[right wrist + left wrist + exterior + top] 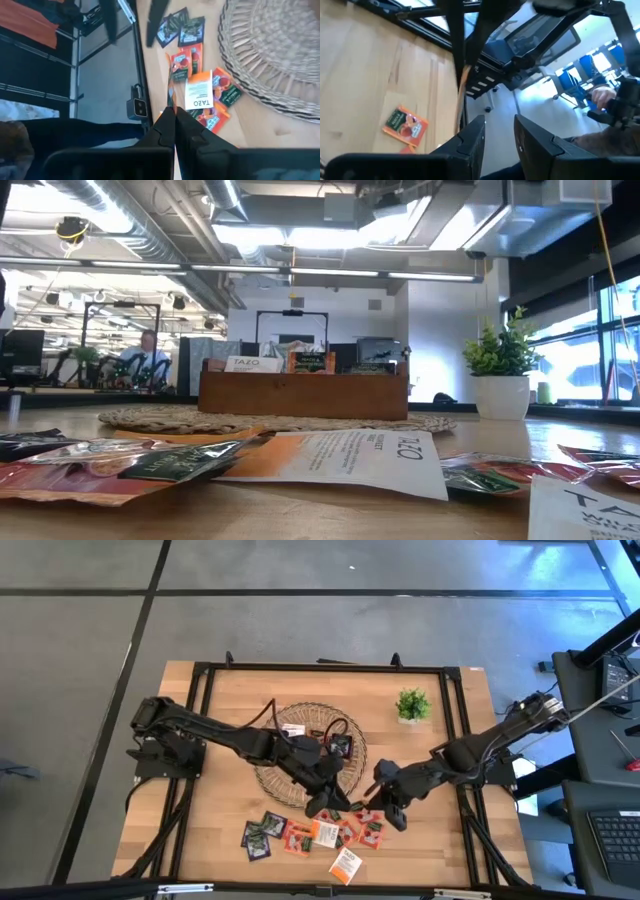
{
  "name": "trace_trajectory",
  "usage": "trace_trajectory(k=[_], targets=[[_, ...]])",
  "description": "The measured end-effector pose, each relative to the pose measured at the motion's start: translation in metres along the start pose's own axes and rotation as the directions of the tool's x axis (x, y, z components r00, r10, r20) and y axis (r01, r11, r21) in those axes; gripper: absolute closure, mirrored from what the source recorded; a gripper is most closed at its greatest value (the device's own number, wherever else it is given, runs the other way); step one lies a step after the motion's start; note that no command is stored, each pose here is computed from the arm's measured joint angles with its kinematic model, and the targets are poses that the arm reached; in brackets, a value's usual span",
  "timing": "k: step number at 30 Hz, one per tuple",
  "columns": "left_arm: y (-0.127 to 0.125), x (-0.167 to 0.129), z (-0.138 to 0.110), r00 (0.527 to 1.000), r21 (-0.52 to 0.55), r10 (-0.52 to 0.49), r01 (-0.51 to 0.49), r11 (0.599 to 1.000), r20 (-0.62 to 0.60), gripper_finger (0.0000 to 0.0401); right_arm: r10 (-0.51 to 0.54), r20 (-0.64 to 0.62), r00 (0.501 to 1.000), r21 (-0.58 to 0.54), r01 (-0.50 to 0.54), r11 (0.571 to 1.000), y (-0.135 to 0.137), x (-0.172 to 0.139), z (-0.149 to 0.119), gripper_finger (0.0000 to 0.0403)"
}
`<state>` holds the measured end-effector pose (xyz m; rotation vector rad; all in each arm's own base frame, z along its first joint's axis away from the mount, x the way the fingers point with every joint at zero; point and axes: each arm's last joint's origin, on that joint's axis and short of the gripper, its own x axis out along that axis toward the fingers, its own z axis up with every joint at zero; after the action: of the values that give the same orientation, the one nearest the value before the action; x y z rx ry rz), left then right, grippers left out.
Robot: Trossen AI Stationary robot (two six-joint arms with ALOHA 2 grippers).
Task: Pick & Place Tea
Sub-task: Put the orange tea bag into the middle section of the wooden organizer
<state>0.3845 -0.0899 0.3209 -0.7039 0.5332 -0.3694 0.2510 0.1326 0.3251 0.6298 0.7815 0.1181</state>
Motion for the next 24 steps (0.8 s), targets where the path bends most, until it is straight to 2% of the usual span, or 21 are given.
trace_trajectory(k=[6, 12, 19, 24], targets=[[0.000, 0.000, 0.000, 1.000, -0.022, 0.002, -0.002, 1.000, -0.001, 0.0269, -0.028, -0.004, 1.000, 0.015, 0.028, 1.000, 0.010, -0.016, 0.008, 0.0401], [0.000, 0.000, 0.000, 1.000, -0.013, 0.009, -0.008, 1.000, 0.005, 0.0228, 0.023, -0.065, 0.998, 0.055, -0.019, 0.998, 0.012, -0.013, 0.007, 0.0401], [0.000, 0.000, 0.000, 1.000, 0.004, 0.008, -0.008, 1.000, 0.006, 0.0219, 0.047, -0.059, 0.997, 0.050, -0.044, 0.998, 0.014, -0.010, 0.009, 0.0401], [0.000, 0.000, 0.000, 1.000, 0.016, 0.009, -0.009, 1.000, 0.006, 0.0219, 0.046, -0.001, 0.999, 0.037, -0.046, 0.998, 0.012, -0.009, 0.016, 0.0401]])
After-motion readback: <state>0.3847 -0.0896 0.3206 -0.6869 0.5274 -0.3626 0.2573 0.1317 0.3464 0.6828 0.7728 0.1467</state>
